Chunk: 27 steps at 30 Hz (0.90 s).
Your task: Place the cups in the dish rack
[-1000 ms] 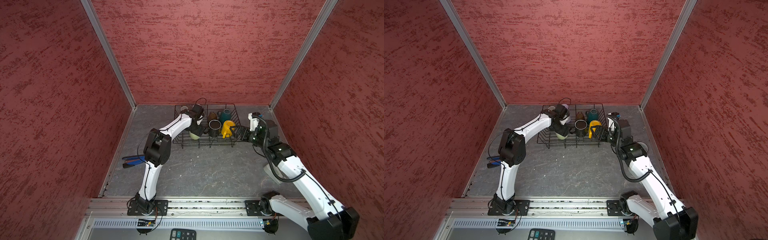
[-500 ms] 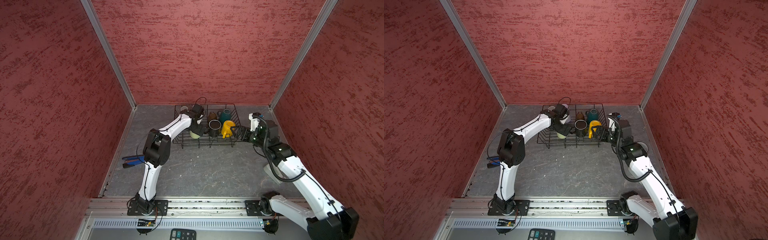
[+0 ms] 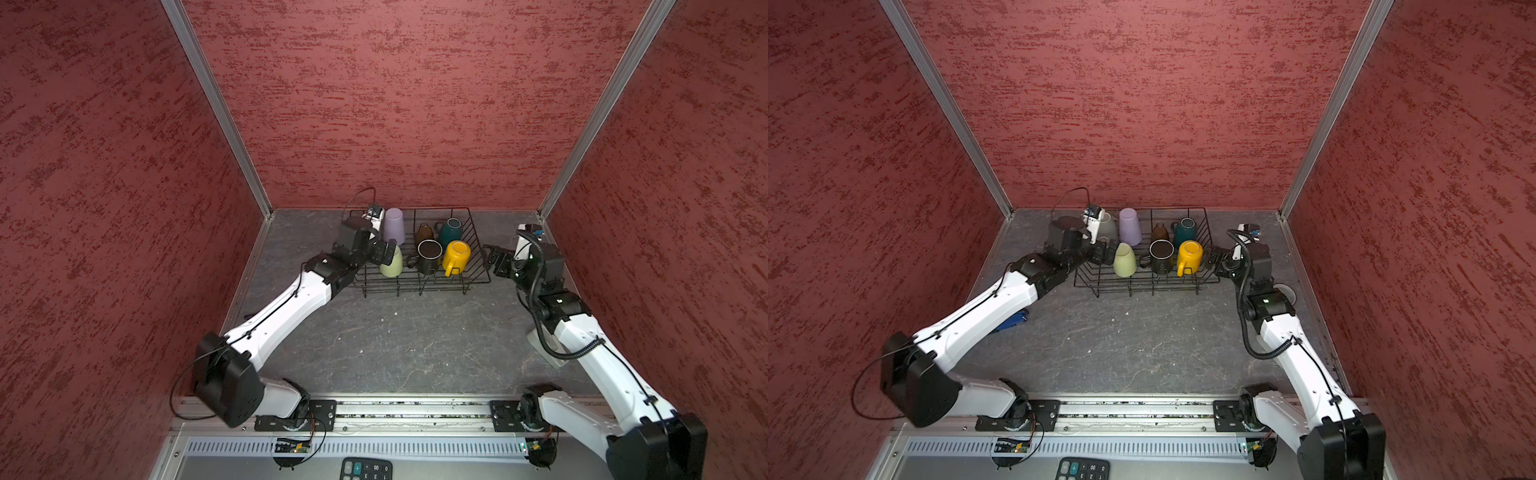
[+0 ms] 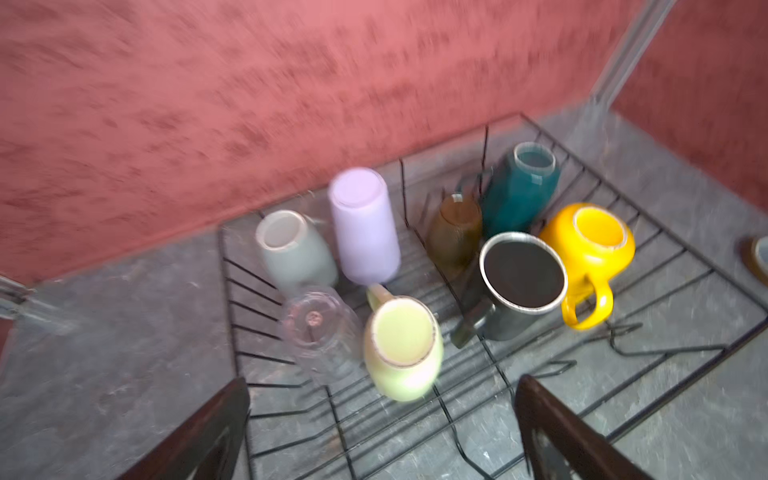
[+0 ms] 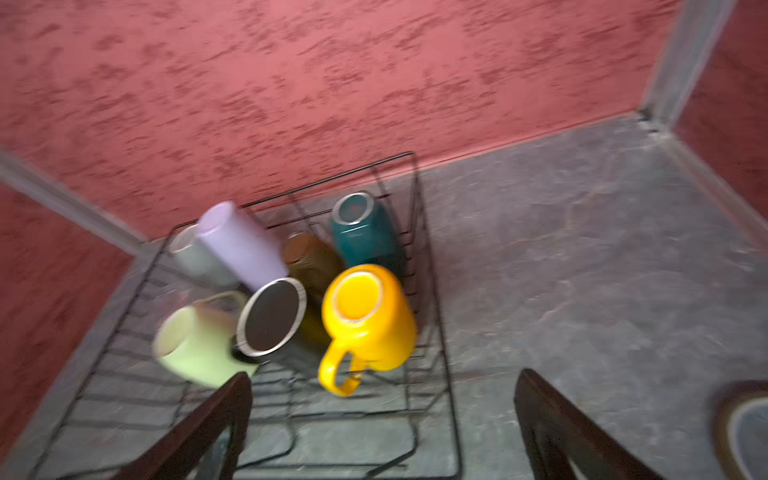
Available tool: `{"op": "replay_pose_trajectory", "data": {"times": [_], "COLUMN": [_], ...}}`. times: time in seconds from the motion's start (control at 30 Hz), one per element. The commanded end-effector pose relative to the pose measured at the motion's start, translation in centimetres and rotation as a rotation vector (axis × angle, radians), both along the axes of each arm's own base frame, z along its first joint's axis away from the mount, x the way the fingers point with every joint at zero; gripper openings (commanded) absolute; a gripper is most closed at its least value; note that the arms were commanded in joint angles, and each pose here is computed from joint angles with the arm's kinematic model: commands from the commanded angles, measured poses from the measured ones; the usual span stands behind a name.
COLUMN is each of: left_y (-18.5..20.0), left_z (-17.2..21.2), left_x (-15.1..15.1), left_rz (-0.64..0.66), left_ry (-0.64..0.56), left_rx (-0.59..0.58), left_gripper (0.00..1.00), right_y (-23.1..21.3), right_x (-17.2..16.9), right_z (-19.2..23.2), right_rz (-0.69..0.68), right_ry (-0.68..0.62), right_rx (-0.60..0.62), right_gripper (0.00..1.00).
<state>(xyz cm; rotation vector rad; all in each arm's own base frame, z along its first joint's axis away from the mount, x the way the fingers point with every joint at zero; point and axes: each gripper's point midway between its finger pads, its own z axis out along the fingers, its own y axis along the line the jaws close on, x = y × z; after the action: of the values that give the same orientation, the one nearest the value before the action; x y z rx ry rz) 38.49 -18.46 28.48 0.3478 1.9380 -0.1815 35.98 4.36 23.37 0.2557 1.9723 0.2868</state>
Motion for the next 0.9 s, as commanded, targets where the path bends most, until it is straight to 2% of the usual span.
{"op": "replay_pose_trajectory", "data": {"times": [0.0, 0.13, 0.27, 0.37, 0.57, 0.73, 0.87], "left_y": [4.4, 11.5, 14.8, 17.1, 19.4, 19.5, 18.8], "left_z": [2.3, -1.1, -5.1, -8.0, -13.6, -13.5, -13.7], "left_x": [0.1, -0.9, -3.3, -4.3, -5.0, -3.3, -0.9], "left_rz": [0.126, 0.306, 0.36, 0.44, 0.509, 0.498, 0.461], "left_ry": [-0.178, -0.155, -0.258, -0.214, -0.183, -0.222, -0.219], "left_rx": [-0.081, -0.162, -0.15, -0.151, -0.128, -0.107, -0.059], "left_gripper": [1.0, 1.0, 1.0, 1.0, 1.0, 1.0, 1.0], "right_y": [-4.9, -7.0, -7.9, -9.0, -8.1, -7.6, -7.5], "right_x": [0.3, 0.3, 1.1, 1.7, 1.9, 1.8, 2.0], "right_z": [-2.5, -3.4, -3.7, -5.2, -7.4, -9.5, -9.5], "right_rz": [-0.186, -0.255, -0.274, -0.303, -0.213, -0.177, -0.172], "right_ry": [-0.045, -0.148, -0.254, -0.263, -0.316, -0.328, -0.325], "right_rx": [-0.115, -0.194, -0.215, -0.263, -0.285, -0.287, -0.289], "right_gripper": [0.99, 0.99, 0.99, 0.99, 0.99, 0.99, 0.99]}}
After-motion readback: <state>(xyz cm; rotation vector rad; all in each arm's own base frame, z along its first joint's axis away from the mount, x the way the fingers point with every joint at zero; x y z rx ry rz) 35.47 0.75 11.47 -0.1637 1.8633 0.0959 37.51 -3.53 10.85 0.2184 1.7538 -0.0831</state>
